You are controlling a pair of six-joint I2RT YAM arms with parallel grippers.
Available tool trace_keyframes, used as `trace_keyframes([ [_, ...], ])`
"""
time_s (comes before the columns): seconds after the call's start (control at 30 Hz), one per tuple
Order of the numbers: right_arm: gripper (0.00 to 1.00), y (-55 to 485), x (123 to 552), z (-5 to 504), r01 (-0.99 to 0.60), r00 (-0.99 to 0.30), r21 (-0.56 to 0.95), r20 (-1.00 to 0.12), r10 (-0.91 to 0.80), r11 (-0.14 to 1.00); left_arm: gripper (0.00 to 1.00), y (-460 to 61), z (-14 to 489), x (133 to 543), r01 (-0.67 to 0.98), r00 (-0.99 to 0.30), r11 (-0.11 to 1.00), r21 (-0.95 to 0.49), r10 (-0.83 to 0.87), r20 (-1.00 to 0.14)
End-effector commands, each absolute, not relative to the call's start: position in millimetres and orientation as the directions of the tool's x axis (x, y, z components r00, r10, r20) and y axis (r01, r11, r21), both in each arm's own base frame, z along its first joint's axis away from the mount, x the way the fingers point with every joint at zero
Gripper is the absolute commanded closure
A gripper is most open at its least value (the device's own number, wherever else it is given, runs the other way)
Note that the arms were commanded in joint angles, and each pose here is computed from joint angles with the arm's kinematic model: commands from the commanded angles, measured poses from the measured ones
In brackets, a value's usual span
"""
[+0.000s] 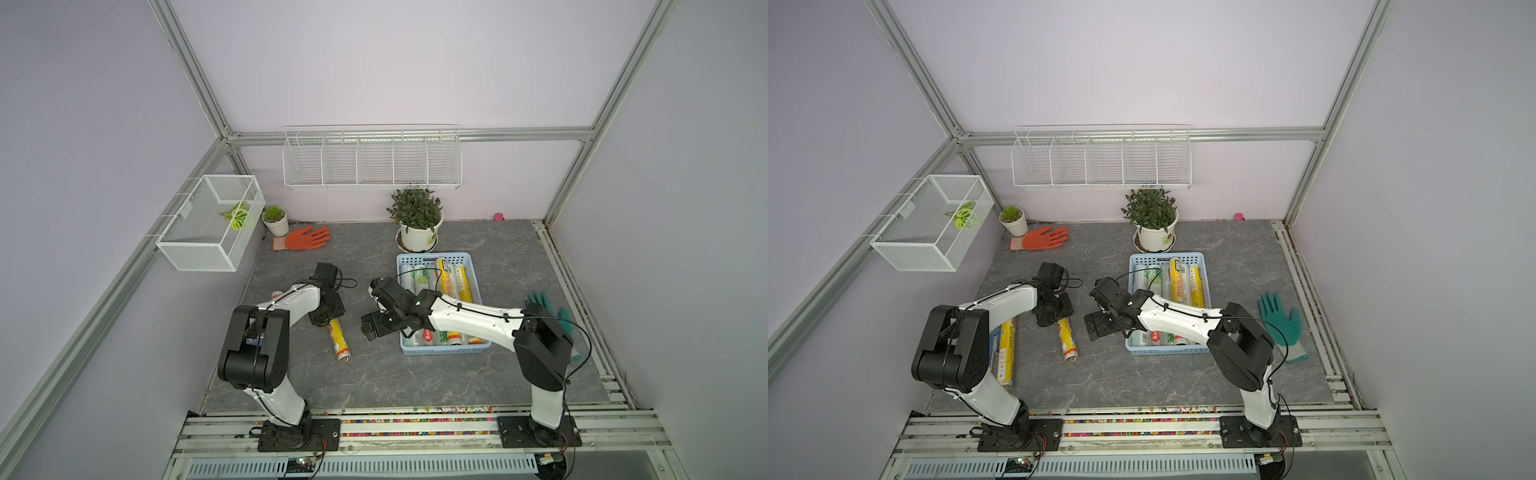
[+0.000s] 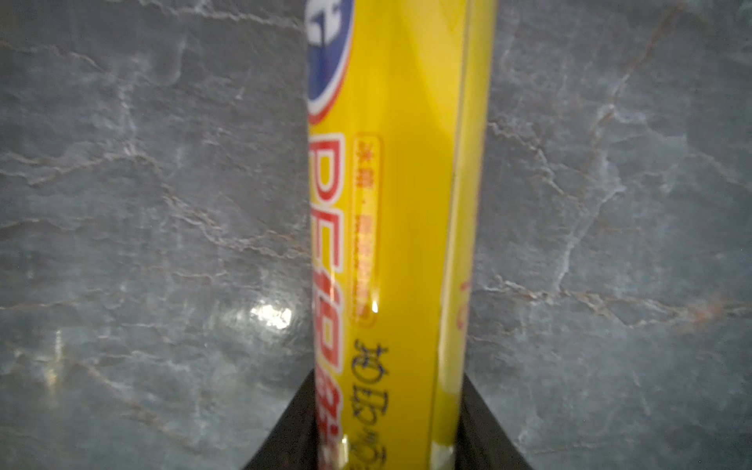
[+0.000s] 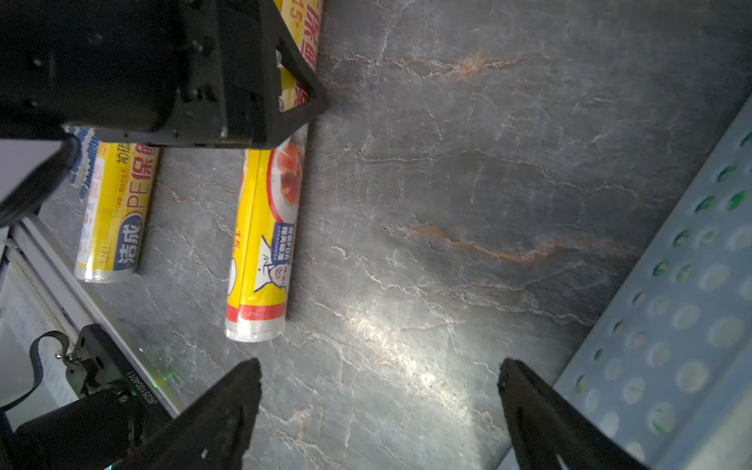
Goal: Put the plastic wrap into the basket
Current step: Pick up the plastic wrap from the center of the board, then place the plastic wrap in the basket.
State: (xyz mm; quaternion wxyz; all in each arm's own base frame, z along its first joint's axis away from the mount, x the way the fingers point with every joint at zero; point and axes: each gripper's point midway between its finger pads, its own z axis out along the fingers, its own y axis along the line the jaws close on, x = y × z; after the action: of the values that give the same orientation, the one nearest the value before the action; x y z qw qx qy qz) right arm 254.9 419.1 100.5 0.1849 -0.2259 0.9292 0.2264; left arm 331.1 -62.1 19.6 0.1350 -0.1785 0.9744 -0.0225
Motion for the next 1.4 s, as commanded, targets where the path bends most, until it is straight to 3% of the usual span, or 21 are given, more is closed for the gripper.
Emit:
trace_keyframes([
  [0.0,0.03,411,256,124,-0.485,-0.831,0.366,-0.476,-0.288,0.794,0.67,-58,6,308,-0.341,-0.925,0.940,-0.015,-0.338,-0.177],
  [0.2,0.03,392,260,140,-0.458,-0.828,0.379,-0.510,-0.232,0.804,0.70,-72,55,311,-0.308,-0.908,0.950,-0.054,-0.311,-0.281],
  [0.43,0.03,342,275,153,-0.349,-0.829,0.377,-0.552,-0.095,0.858,0.72,-151,130,329,-0.168,-0.861,0.907,-0.385,-0.325,-0.391],
  [0.67,0.03,266,282,171,-0.188,-0.779,0.361,-0.621,0.085,0.913,0.73,-238,179,328,0.042,-0.853,0.839,-0.542,-0.252,-0.457],
  [1.03,0.03,186,276,168,-0.003,-0.734,0.419,-0.618,0.282,0.908,0.73,-347,187,314,0.219,-0.885,0.771,-0.598,-0.101,-0.455],
  [1.37,0.03,173,271,158,0.030,-0.740,0.424,-0.599,0.306,0.905,0.75,-374,162,324,0.161,-0.912,0.772,-0.616,-0.122,-0.391],
])
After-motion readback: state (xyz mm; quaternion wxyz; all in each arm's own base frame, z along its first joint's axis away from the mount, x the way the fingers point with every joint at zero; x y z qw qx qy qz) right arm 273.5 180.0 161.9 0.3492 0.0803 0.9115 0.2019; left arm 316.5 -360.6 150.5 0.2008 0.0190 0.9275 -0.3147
